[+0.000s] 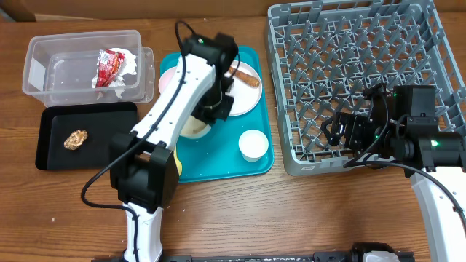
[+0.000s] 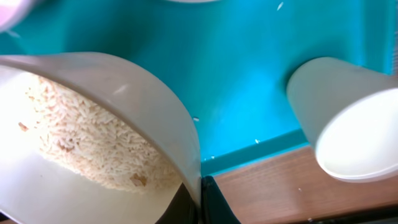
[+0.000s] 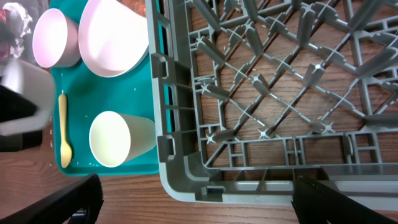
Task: Sort waste into correct bins and load items into the dishwasher
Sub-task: 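Tip the rice bowl over the black tray to pour out rice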
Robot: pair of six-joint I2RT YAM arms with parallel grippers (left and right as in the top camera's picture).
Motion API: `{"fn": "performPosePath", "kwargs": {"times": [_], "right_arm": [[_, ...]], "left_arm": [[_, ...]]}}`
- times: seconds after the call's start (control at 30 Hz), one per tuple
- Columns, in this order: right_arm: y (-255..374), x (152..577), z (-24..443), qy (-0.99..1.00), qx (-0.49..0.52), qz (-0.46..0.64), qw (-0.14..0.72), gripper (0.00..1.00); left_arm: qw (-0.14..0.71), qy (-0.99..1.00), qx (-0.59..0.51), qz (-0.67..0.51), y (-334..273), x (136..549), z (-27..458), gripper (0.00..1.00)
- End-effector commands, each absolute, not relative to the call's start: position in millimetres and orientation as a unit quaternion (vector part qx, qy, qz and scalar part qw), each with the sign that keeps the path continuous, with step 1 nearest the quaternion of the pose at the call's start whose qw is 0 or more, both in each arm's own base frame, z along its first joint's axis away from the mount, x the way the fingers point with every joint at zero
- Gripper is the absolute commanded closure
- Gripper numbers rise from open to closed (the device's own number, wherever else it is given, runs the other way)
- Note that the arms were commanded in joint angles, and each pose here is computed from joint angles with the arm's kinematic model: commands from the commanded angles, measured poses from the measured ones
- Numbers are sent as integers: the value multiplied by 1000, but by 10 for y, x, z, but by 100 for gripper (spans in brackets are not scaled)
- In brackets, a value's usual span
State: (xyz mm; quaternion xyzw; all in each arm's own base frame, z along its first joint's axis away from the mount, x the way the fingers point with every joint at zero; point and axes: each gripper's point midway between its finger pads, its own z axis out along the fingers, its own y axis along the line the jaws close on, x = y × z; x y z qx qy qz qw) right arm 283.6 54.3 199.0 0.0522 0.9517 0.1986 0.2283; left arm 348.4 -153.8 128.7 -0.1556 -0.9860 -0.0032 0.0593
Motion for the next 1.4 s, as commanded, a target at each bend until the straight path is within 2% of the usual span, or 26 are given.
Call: {"fn": "performPosePath", "kwargs": {"times": [0.0, 0.3, 0.53, 0.77, 0.97, 1.37], "right_arm": [[521, 2882, 2072, 949, 50, 194, 242, 0], [520, 2881, 2071, 950, 50, 194, 241, 0], [520, 2891, 2077, 949, 49, 194, 244, 0], [521, 2896, 2080, 949, 49, 194, 245, 0], [522, 2895, 2080, 949, 49, 195, 245, 0], [523, 2873, 2067, 950, 50, 195, 239, 0]], "left_arm": [[22, -989, -148, 10, -1370, 3676, 1594, 96], [-32, -991, -44, 119, -609, 3837, 2123, 96], [-81, -980, 2, 182, 8, 3633, 2418, 96], [-109, -943, 28, 313, 337, 3511, 2210, 96], [-171, -878, 50, 444, 477, 3435, 1983, 96], [-298, -771, 126, 549, 757, 3465, 1645, 96]]}}
